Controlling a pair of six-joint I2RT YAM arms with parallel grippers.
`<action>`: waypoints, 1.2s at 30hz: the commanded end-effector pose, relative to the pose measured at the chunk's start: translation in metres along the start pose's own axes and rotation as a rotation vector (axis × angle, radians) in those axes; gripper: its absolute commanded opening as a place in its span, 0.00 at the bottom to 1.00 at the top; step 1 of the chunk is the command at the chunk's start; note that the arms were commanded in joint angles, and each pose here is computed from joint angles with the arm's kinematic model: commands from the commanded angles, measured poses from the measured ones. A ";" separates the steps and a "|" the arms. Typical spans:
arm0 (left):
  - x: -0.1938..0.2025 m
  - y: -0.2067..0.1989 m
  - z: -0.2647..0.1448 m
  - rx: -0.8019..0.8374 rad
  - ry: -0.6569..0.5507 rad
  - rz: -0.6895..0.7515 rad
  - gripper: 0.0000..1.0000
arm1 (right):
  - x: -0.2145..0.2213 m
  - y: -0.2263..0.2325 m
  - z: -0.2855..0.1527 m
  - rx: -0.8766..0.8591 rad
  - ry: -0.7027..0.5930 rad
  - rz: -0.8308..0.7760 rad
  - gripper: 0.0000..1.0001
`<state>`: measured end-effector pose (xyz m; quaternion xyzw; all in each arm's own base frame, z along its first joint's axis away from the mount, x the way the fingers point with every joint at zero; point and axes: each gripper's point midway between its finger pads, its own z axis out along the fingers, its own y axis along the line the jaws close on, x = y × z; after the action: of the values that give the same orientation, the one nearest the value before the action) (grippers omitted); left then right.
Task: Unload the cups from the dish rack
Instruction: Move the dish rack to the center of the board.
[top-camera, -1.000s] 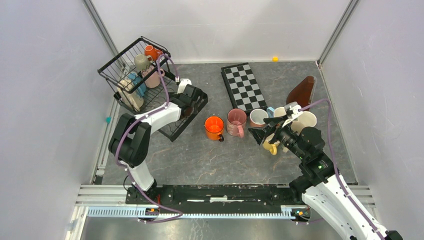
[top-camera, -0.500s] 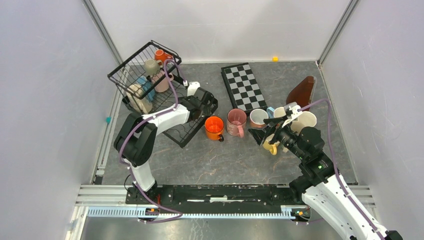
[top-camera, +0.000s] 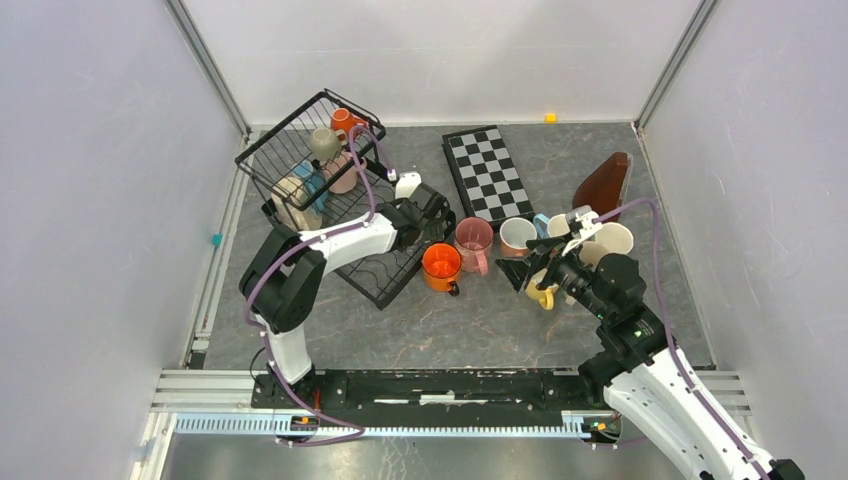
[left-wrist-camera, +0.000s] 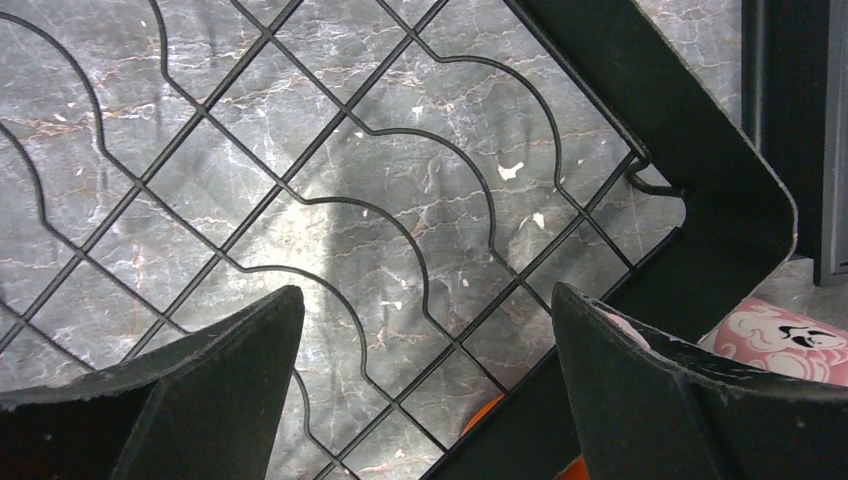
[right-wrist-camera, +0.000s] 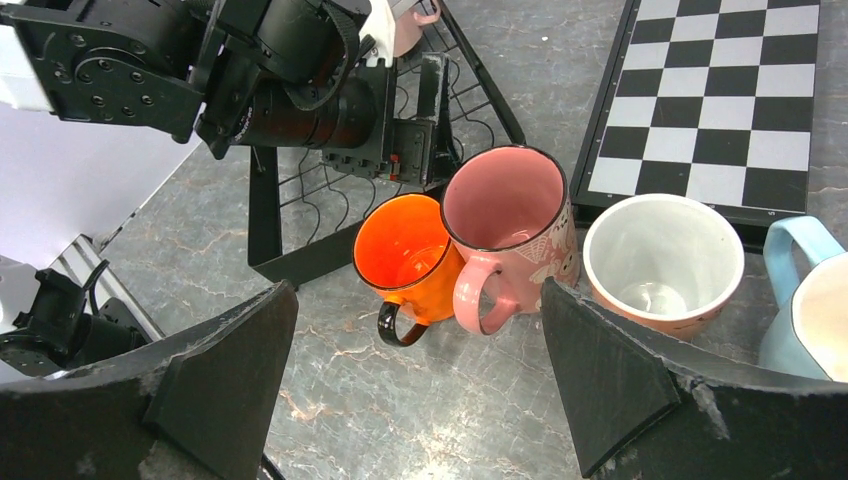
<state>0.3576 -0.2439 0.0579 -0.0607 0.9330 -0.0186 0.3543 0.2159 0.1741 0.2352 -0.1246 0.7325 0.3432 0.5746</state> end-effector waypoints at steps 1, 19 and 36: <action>0.020 -0.004 -0.019 -0.018 0.070 0.086 1.00 | -0.003 0.005 0.002 -0.027 -0.013 0.002 0.98; -0.045 0.145 -0.051 -0.467 -0.127 0.235 1.00 | -0.004 0.014 0.017 -0.100 -0.040 0.017 0.98; -0.063 0.200 -0.039 -0.572 -0.238 0.139 1.00 | 0.009 0.010 0.020 -0.103 -0.021 0.015 0.98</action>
<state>0.3408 -0.0523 0.0880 -0.0600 0.8860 0.2637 0.3768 0.2231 0.1928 0.2227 -0.1383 0.7232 0.3762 0.5624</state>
